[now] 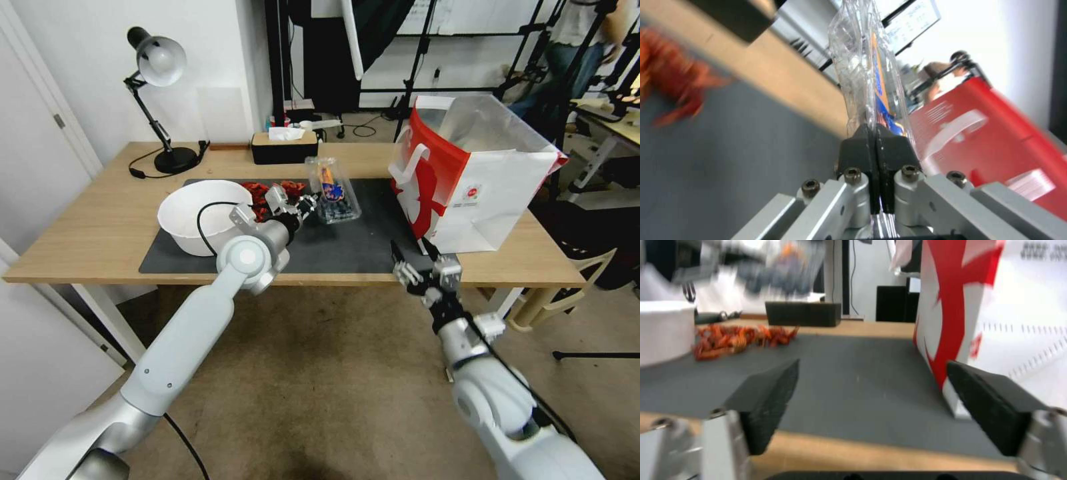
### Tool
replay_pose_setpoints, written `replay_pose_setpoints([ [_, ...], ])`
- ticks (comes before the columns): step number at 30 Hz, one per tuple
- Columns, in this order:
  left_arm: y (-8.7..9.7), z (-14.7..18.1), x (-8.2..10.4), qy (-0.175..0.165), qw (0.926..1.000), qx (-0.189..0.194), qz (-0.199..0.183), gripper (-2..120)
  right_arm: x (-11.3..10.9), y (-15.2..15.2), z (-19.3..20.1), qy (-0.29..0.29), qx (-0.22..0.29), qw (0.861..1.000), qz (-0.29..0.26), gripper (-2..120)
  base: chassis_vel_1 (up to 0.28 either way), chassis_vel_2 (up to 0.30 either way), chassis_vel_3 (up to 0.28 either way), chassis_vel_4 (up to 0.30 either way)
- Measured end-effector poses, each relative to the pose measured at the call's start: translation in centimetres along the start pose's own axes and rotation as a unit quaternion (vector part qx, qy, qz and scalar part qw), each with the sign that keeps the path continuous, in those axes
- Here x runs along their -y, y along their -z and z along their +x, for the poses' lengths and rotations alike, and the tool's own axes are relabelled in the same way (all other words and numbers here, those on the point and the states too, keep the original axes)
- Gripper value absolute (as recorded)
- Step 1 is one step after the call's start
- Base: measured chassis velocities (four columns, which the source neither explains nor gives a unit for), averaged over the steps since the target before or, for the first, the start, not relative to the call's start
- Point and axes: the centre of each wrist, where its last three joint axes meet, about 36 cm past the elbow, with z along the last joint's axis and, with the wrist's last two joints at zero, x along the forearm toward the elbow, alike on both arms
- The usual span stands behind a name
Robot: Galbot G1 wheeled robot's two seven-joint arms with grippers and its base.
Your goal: Close the takeout container lid, then place the container into the takeout bag.
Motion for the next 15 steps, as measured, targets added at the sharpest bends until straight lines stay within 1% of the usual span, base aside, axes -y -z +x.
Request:
replay_pose_setpoints([
  [3, 1.2, -0.7, 1.8, -0.032, 0.9989, 0.018, -0.03, 0, -1.0, -1.2, 1.8, -0.004, -0.006, 1.0, 0.001, 98, 0.0, 0.0, 0.0, 0.0],
  [4, 1.7, -1.1, 2.7, -0.045, 0.9978, 0.025, -0.042, 0, -1.3, -1.4, 2.3, -0.004, -0.009, 1.0, 0.0, 100, 0.0, 0.0, 0.0, 0.0],
  [5, 1.7, -1.1, 2.7, -0.045, 0.9978, 0.025, -0.042, 0, -1.3, -1.4, 2.3, -0.004, -0.009, 1.0, 0.0, 100, 0.0, 0.0, 0.0, 0.0],
  [6, 2.2, -1.5, 3.5, -0.058, 0.9964, 0.033, -0.052, 0, -1.6, -1.6, 2.7, -0.005, -0.01, 1.0, 0.0, 100, 0.0, 0.0, 0.0, 0.0],
  [7, 2.9, -2.2, 4.6, -0.077, 0.9938, 0.044, -0.067, 0, -1.9, -1.9, 3.2, -0.005, -0.011, 1.0, 0.0, 100, 0.0, 0.0, 0.0, 0.0],
  [8, 3.3, -2.7, 5.2, -0.086, 0.9921, 0.05, -0.075, 0, -2.1, -2.0, 3.5, -0.006, -0.012, 1.0, 0.0, 100, 0.0, 0.0, 0.0, 0.0],
  [9, 4.0, -3.6, 6.4, -0.101, 0.9889, 0.062, -0.089, 0, -2.3, -2.1, 3.8, -0.007, -0.013, 1.0, -0.001, 100, 0.0, 0.0, 0.0, 0.0],
  [10, 4.0, -3.6, 6.4, -0.101, 0.9889, 0.062, -0.089, 0, -2.3, -2.1, 3.8, -0.007, -0.013, 1.0, -0.001, 100, 0.0, 0.0, 0.0, 0.0],
  [11, 4.6, -4.3, 7.6, -0.114, 0.9857, 0.072, -0.101, 0, -2.5, -2.3, 4.1, -0.008, -0.015, 1.0, -0.002, 100, 0.0, 0.0, 0.0, 0.0],
  [12, 5.3, -5.3, 9.1, -0.131, 0.9808, 0.083, -0.118, 0, -2.8, -2.5, 4.5, -0.009, -0.017, 1.0, -0.003, 100, 0.0, 0.0, 0.0, 0.0],
  [13, 5.5, -5.6, 9.6, -0.135, 0.9794, 0.086, -0.123, 0, -2.8, -2.5, 4.5, -0.009, -0.017, 1.0, -0.003, 100, 0.0, 0.0, 0.0, 0.0],
  [14, 5.5, -5.6, 9.6, -0.135, 0.9794, 0.086, -0.123, 0, -2.8, -2.5, 4.5, -0.009, -0.017, 1.0, -0.003, 100, 0.0, 0.0, 0.0, 0.0],
  [15, 6.0, -6.7, 11.4, -0.153, 0.9731, 0.097, -0.142, 0, -3.1, -2.7, 4.9, -0.009, -0.02, 1.0, -0.004, 100, 0.0, 0.0, 0.0, 0.0],
])
